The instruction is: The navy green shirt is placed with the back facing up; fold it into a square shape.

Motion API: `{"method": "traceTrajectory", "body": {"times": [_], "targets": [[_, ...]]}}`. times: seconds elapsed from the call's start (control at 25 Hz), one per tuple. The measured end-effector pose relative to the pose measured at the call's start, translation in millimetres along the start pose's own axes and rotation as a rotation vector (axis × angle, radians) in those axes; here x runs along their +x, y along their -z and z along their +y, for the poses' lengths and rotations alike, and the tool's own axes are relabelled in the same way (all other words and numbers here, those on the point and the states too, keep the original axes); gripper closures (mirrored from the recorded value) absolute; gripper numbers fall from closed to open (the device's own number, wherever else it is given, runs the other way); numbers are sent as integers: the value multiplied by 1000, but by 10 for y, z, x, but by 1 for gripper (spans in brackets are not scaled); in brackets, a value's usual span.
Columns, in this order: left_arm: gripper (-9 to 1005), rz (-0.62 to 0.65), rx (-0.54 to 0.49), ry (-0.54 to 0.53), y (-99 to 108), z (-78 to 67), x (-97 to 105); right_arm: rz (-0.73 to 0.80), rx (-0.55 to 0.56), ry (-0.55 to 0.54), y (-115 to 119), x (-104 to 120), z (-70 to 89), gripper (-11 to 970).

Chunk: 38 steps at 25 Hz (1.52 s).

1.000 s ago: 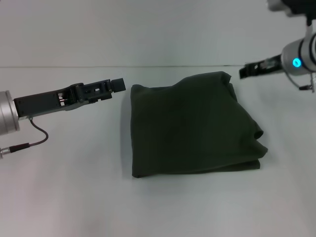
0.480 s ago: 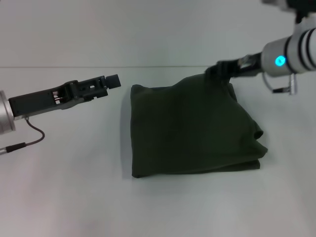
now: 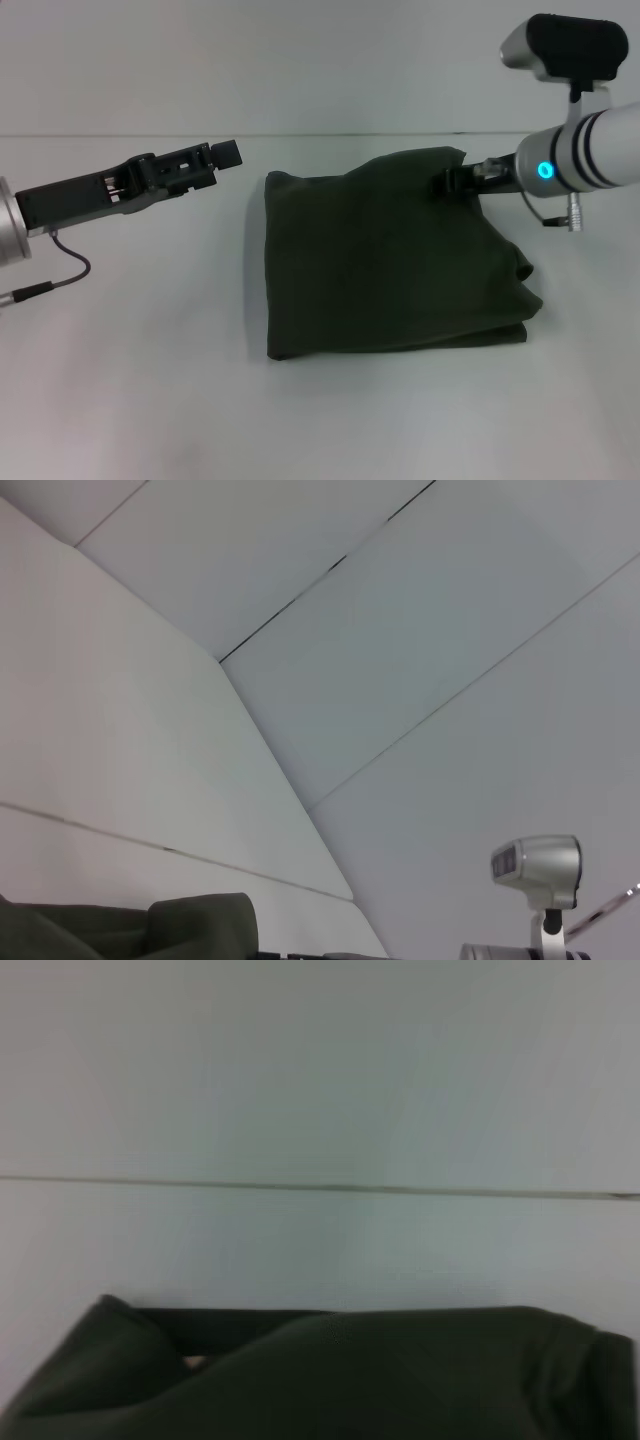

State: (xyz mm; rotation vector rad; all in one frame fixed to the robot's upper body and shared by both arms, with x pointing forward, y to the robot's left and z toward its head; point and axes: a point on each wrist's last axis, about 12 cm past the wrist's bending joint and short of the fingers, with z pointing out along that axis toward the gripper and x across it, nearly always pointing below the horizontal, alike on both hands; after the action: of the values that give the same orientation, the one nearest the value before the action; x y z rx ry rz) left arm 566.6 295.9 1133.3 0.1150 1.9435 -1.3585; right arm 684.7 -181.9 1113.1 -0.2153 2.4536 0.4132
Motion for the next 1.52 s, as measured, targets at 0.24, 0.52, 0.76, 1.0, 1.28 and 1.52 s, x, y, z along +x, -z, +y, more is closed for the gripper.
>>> {"method": "traceTrajectory", "body": {"times": [0.24,0.52,0.76,1.0,1.28,1.52], "targets": [[131,-18,4,-2,38,-5,-27,-18,-52,-31,317,-168,-155,501],[130,-24,-6,8,96,19,4,82,-348,-122,699,38,-158,502],[130,-23,-6,7,100,22,4,216,-339,-144,480,351,-146,502],[129,-21,1,4,75,8,2,291,-262,-151,468,463,-235,502],[129,-20,5,7,65,8,16,372,-260,-185,624,621,-407,503],[130,-17,14,9,64,1,27,373,-216,-194,789,678,-570,497]]}}
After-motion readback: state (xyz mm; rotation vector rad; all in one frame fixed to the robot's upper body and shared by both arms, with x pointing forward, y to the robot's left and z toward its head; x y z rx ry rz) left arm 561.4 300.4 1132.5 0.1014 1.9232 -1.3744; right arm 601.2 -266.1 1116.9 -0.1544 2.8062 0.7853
